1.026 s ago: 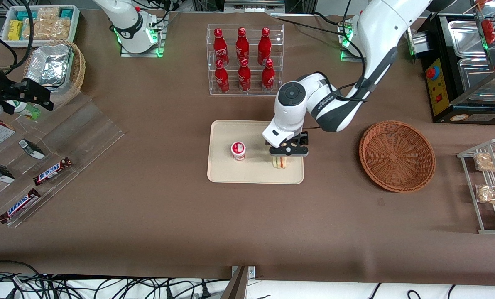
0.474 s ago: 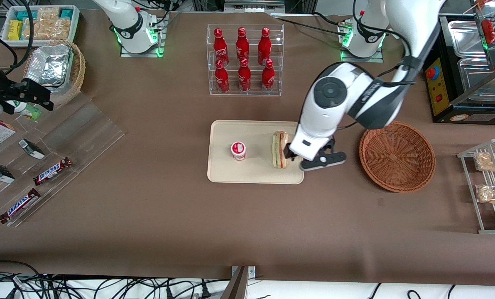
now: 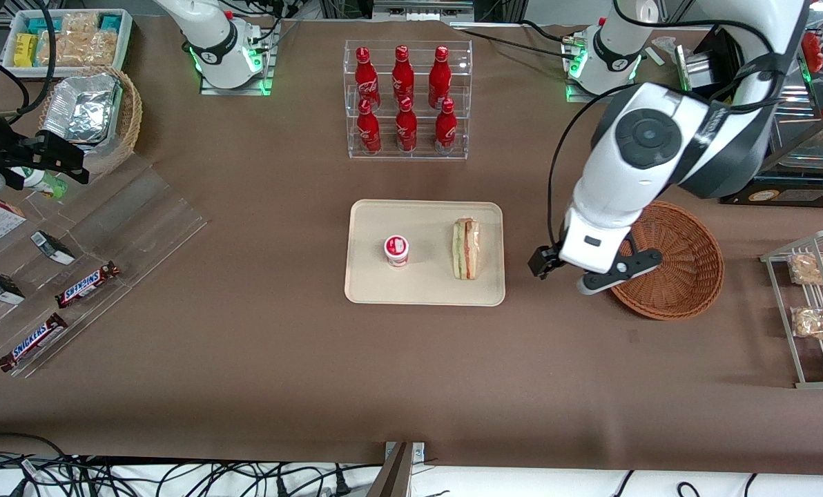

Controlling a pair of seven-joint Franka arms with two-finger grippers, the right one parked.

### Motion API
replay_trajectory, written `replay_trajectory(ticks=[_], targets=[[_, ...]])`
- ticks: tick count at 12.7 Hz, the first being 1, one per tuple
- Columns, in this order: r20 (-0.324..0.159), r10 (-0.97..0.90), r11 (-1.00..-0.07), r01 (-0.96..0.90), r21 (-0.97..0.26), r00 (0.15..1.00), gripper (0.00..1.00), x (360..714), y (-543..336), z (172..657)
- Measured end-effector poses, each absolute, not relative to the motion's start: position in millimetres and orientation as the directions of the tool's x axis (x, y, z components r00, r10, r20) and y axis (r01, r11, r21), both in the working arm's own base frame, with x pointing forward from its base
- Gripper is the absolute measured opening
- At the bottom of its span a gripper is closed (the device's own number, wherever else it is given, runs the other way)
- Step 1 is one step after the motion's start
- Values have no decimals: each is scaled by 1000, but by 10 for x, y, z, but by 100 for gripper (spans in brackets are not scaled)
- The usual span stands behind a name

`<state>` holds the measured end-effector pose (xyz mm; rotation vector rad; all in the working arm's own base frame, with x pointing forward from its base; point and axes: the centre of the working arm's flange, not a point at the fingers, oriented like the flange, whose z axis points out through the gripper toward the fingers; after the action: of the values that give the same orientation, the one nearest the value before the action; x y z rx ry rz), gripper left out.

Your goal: Place sandwich from basket to tray

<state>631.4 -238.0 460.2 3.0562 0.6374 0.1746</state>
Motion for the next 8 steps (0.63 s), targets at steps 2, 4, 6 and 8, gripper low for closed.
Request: replay_trajectory(ticks=[2, 4, 6, 8], targets=[[85, 397, -918, 394, 48, 914, 100, 6333, -2103, 4773], [57, 377, -926, 374, 52, 925, 100, 6336, -1835, 4896], [31, 336, -941, 334, 58, 941, 100, 6314, -1596, 5038], [7, 293, -954, 292, 62, 956, 100, 6247, -1307, 5239]])
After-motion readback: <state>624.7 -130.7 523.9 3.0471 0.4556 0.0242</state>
